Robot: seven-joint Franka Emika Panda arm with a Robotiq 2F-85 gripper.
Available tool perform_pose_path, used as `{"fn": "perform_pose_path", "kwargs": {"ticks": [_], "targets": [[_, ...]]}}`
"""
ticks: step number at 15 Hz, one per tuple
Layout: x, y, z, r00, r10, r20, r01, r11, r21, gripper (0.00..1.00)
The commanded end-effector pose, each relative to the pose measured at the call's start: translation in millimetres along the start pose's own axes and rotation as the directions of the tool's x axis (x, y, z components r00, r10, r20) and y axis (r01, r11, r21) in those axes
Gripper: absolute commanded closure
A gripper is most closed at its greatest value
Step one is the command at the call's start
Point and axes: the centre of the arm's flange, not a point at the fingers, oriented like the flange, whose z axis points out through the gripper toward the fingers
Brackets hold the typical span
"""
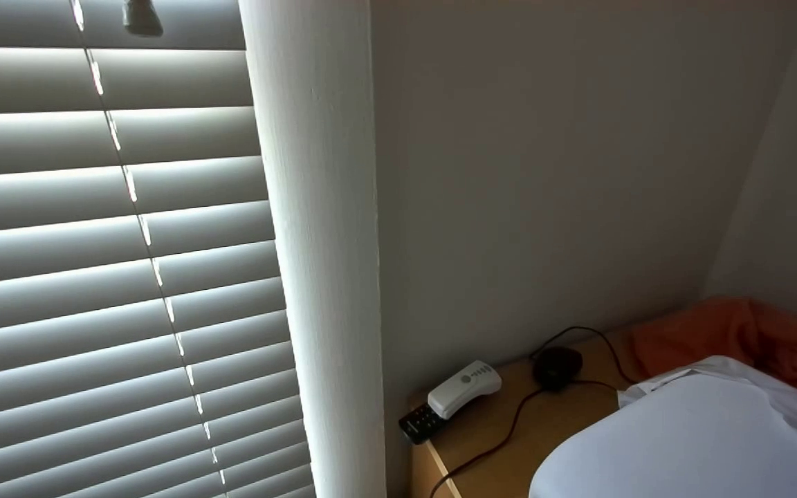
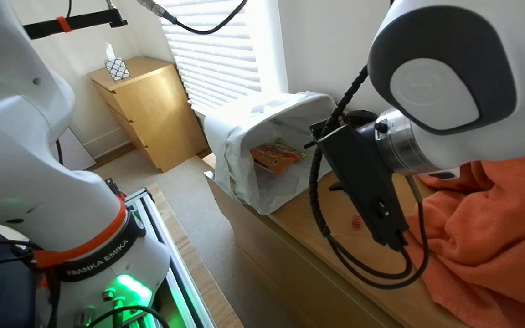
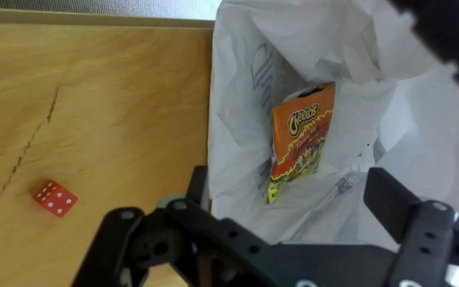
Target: Put the orange packet from the bin on the counter
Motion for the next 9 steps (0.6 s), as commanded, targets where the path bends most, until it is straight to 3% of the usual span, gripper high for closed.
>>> {"fn": "perform_pose_path", "kwargs": {"ticks": [1,4,9], "targets": [[0.8,0.7,0.2,1.0,0.0,0.0,0.0,1.0,0.0,0.0],[8.6,3.0,5.1,1.0,-0.007,-0.005,0.007,1.0,0.01,0.0],[49.7,-6.0,52.6,0.998,-0.051,0.032,0.049,0.996,0.073,0.0]]}}
